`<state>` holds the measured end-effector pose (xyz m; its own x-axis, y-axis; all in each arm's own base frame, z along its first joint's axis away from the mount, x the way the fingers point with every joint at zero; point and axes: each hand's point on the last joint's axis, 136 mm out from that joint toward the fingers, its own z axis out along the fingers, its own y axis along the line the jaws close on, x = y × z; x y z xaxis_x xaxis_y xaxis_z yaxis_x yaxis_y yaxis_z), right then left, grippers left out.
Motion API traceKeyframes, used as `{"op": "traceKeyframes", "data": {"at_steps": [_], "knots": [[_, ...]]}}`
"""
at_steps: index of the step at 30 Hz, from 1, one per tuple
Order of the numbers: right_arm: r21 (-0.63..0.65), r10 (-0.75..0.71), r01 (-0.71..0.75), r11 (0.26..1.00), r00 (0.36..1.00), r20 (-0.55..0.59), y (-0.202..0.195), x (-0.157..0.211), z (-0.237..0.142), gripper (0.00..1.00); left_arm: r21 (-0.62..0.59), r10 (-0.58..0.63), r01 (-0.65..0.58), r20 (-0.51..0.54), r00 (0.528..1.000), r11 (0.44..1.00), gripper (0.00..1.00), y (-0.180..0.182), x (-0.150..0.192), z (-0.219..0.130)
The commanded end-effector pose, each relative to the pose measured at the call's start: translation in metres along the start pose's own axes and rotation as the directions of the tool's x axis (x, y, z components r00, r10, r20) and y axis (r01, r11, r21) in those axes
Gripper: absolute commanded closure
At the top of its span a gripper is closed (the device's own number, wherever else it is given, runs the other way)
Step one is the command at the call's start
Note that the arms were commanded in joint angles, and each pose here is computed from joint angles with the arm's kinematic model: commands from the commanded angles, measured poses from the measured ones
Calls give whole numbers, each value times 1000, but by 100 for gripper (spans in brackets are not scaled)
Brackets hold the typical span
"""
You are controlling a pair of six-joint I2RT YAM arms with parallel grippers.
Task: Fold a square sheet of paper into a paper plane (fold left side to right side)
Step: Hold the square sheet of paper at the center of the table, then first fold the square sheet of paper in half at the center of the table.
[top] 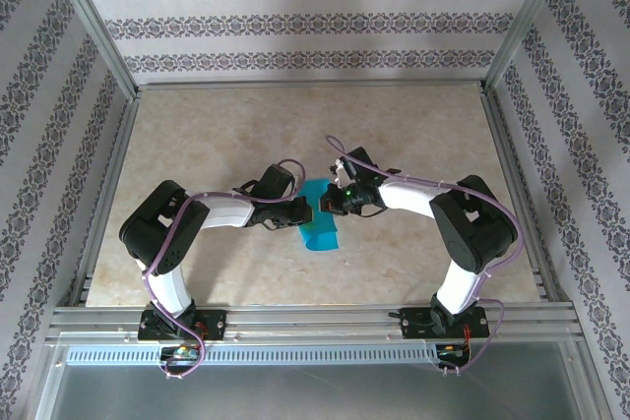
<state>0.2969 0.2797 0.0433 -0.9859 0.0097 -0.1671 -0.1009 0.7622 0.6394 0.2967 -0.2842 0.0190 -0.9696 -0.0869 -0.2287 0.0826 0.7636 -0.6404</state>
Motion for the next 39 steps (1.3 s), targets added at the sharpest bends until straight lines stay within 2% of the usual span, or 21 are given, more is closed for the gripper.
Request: {"op": "traceKeyframes", "data": {"at_steps": [1,8,17,26,39], "knots": [[-40,0,1,999,1000,19,9,-19,9,100,-55,0,-4,-67,998,998,91,15,18,8],[-48,2,-2,999,1000,-9,7,-24,25,100,-56,14,-18,-74,997,998,91,13,16,9],[85,43,-39,996,998,-47,-36,-8,35,100,-40,-11,7,-95,995,999,91,15,25,9],[133,79,-72,989,995,-54,-61,-4,35,100,-58,-49,41,-156,986,997,91,31,64,3],[155,83,-73,985,995,-57,-68,-2,34,100,-96,-66,46,-215,974,994,92,40,111,-13]]}}
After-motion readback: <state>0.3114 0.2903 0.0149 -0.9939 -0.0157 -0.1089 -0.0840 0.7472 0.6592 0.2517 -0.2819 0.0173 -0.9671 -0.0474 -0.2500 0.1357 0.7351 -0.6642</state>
